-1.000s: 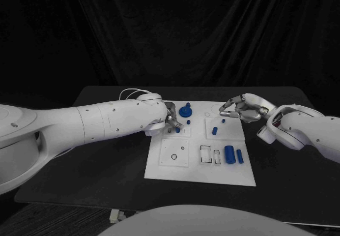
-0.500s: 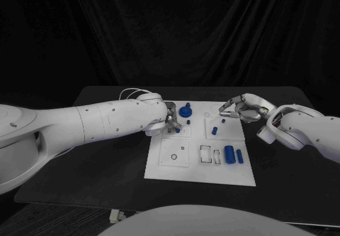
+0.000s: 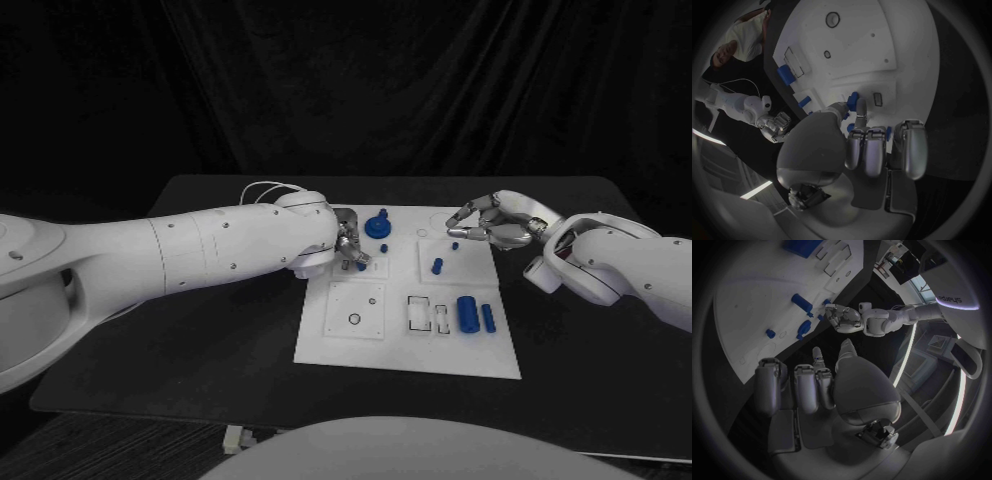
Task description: Assemble the parts on the task board
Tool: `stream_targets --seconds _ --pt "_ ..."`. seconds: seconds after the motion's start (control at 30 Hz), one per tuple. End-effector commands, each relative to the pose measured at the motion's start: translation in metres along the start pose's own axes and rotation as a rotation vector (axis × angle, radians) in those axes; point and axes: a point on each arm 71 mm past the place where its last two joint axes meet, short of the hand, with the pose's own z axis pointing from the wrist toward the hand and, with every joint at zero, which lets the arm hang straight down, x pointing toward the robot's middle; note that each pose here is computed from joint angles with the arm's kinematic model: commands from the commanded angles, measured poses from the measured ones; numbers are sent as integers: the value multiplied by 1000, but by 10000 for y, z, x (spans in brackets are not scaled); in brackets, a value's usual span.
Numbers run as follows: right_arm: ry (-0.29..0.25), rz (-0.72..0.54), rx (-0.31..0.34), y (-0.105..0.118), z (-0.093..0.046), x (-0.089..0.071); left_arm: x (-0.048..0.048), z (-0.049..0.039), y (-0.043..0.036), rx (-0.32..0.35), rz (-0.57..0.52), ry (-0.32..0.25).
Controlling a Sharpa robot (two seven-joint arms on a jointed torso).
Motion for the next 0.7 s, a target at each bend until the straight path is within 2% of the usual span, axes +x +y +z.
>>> stream_targets --seconds 0.03,0.7 --pt "-2 -2 3 -12 -12 4 6 -31 -10 33 -45 -49" --pt "-34 -11 -13 -10 -38 -7 -97 -244 62 159 -168 -276"
